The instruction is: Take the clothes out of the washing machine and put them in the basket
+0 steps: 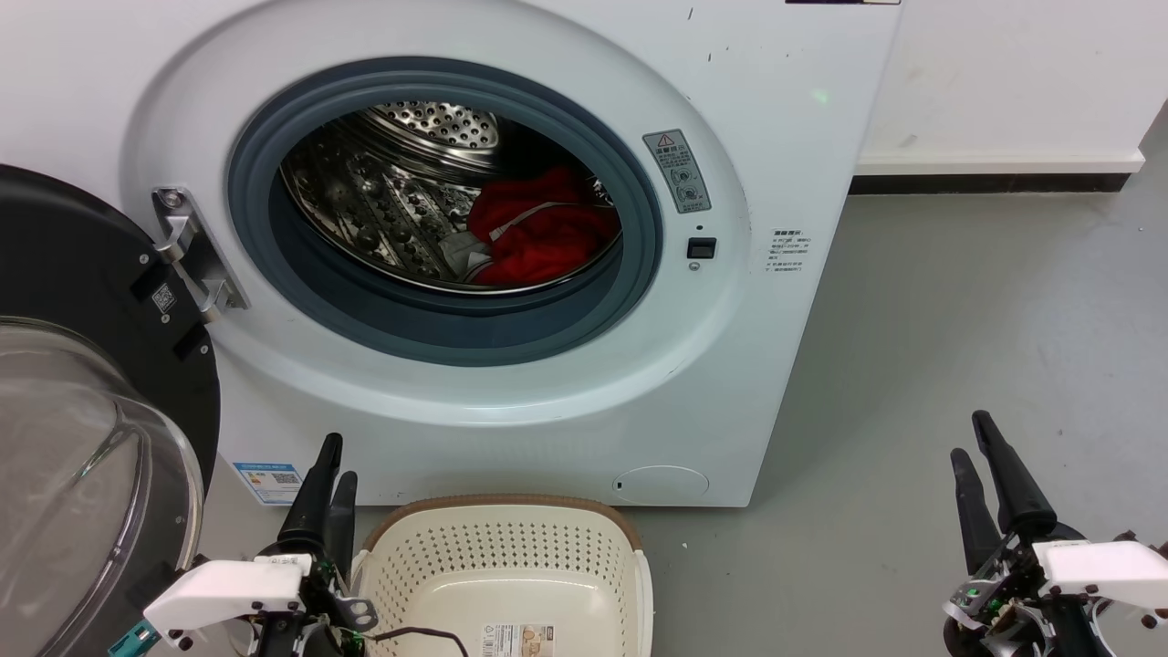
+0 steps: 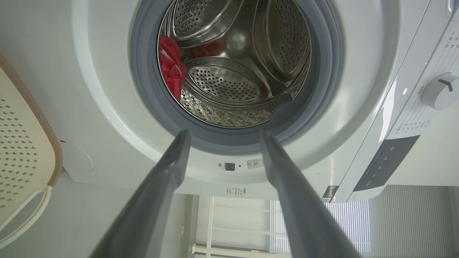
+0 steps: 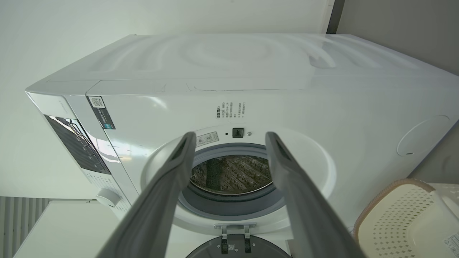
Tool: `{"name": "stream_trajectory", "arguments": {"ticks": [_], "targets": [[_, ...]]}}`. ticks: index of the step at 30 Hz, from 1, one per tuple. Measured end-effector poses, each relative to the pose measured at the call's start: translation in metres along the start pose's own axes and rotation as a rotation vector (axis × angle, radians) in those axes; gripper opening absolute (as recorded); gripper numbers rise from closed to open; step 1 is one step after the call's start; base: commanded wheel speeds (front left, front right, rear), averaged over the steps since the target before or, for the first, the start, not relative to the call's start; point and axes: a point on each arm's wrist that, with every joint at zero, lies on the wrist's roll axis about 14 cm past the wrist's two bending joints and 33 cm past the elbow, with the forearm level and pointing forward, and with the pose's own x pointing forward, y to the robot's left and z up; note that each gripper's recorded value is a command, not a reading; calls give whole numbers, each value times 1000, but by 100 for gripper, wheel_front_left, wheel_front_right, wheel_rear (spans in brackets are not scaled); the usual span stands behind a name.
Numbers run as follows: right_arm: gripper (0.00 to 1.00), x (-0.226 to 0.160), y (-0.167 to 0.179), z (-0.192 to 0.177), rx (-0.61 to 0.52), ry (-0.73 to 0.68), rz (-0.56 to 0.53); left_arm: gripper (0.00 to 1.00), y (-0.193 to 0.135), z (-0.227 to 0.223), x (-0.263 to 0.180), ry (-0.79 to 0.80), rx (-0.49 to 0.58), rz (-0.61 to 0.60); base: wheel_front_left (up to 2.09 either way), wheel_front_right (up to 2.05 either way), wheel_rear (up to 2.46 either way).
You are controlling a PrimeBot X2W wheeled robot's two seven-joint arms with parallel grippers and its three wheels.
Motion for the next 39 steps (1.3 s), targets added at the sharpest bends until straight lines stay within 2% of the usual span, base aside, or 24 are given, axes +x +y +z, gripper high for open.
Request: {"name": "stream_trajectory", "arguments": {"ticks": [7, 12, 20, 31, 39], "targets": [[100, 0, 7, 0, -68, -15, 20, 100, -6, -7, 2, 5, 45, -18, 0, 0, 0], [100, -2, 10, 0, -147, -23, 29, 100, -14, -8, 4, -1, 114, -39, 0, 0, 0], [100, -3, 22, 0, -354, -35, 61, 100, -33, -13, 8, -6, 310, -95, 0, 0, 0], [100, -6, 30, -4, -660, -43, 89, 100, -39, -23, 8, 4, 592, -127, 0, 0, 0], [100, -10, 32, -7, -804, -49, 105, 100, -41, -28, 9, 5, 744, -144, 0, 0, 0]]}}
